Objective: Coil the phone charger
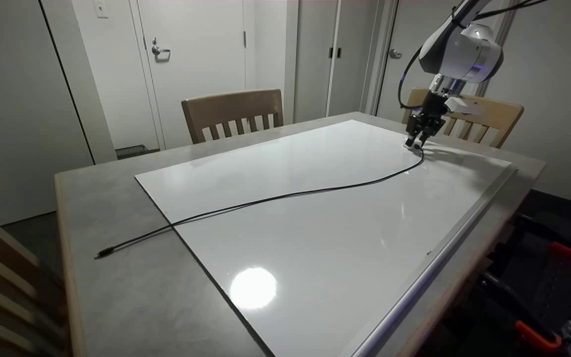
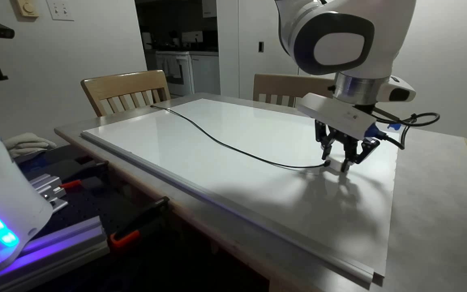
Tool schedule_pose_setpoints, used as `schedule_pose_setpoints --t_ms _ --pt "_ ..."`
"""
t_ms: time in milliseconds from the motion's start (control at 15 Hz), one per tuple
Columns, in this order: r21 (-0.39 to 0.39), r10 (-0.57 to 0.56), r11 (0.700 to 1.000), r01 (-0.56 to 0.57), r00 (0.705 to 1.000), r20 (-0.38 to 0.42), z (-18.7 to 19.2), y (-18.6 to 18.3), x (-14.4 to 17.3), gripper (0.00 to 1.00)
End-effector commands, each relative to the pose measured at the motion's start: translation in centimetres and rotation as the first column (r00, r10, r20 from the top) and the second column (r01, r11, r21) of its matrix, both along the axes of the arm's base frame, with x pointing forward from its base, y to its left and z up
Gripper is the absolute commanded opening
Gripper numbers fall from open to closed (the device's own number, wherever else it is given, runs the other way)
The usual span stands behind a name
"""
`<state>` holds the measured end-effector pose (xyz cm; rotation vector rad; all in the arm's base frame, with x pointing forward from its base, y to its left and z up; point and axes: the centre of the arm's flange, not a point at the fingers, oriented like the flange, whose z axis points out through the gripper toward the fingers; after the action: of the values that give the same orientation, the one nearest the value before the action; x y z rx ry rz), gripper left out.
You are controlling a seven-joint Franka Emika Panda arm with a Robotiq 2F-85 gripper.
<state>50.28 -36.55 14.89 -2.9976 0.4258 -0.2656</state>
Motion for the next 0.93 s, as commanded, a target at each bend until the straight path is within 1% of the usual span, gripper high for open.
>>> schedule_pose_setpoints --t_ms 0,133,267,533,733,867 --pt "0.02 0.091 0.996 -0.092 0.995 0.043 -0.3 0.7 0.5 0.27" --pt "0.036 0.171 0.984 -0.173 0.983 0.064 -0.3 1.8 1.2 0.27" --pt "0.045 0.247 0.967 -0.25 0.967 0.067 -0.5 2.8 1.9 0.27" --pt "0.074 0.341 0.936 -0.345 0.939 0.051 -0.8 3.6 2.4 0.27" --pt "0.109 0.288 0.95 -0.293 0.956 0.056 -0.7 3.1 2.3 0.27" --pt "0.113 0.266 0.956 -0.271 0.962 0.063 -0.5 2.9 2.1 0.27"
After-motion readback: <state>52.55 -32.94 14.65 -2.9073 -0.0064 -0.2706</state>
